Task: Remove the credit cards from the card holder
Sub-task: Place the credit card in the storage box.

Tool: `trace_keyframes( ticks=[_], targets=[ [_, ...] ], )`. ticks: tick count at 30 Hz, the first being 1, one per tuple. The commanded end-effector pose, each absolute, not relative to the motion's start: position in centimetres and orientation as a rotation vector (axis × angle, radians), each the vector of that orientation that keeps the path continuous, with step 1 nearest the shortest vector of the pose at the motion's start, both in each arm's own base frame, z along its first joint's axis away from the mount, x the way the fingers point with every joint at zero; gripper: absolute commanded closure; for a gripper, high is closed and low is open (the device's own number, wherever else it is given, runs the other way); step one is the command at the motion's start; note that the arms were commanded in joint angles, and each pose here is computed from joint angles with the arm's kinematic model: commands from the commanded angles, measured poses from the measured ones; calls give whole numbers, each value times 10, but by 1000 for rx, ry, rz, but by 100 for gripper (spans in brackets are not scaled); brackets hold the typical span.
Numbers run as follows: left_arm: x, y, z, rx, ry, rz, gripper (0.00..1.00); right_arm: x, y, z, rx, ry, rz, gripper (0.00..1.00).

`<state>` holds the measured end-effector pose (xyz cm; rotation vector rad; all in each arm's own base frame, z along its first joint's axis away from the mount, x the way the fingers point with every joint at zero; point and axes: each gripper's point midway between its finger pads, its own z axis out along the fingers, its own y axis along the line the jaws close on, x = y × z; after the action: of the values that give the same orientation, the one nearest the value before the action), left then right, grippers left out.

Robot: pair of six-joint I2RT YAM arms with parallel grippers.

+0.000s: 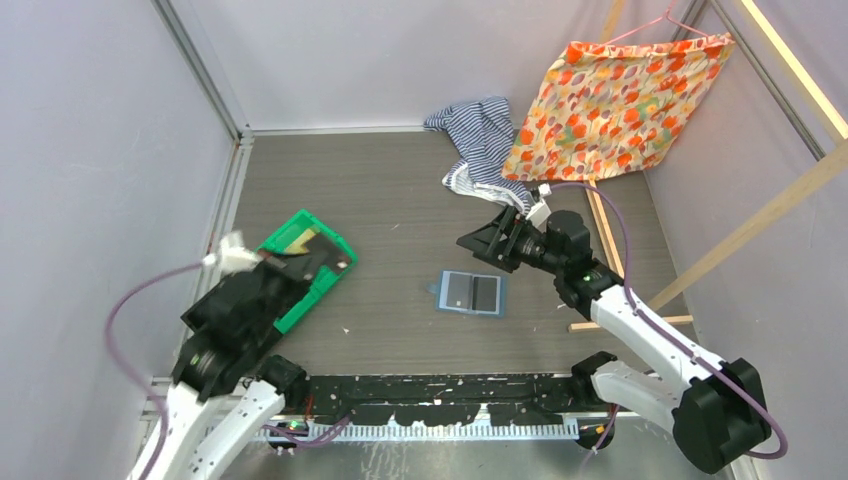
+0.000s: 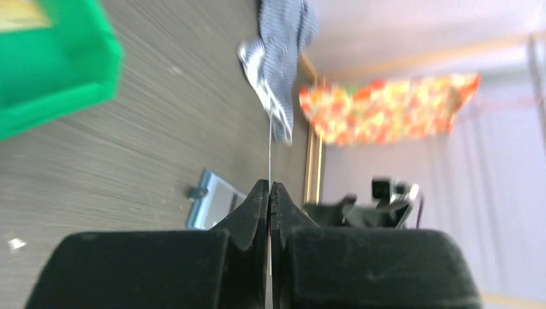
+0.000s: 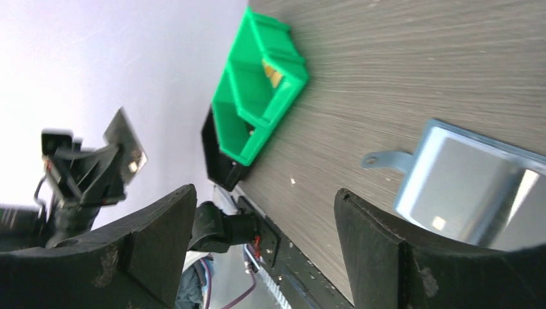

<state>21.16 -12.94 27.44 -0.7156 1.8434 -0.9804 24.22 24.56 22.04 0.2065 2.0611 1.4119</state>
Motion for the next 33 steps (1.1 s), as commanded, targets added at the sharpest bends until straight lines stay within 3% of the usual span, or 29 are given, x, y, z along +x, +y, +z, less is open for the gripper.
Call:
trace_keyframes(
  ticks=[1, 6, 15, 33],
  targets=[
    [167, 5, 210, -1272, 1592, -454, 99, 244, 238, 203, 196, 2148, 1349, 17],
    [134, 54, 196, -1512, 1374, -358, 99, 245, 239, 204, 190, 2153, 1358, 17],
    [131, 72, 198, -1728, 1315, 76, 100, 240, 242, 203, 163, 2193, 1372, 17],
    [210, 48, 150, -1869, 918, -263, 100, 233, 241, 195, 118, 2299, 1330, 17]
  ],
)
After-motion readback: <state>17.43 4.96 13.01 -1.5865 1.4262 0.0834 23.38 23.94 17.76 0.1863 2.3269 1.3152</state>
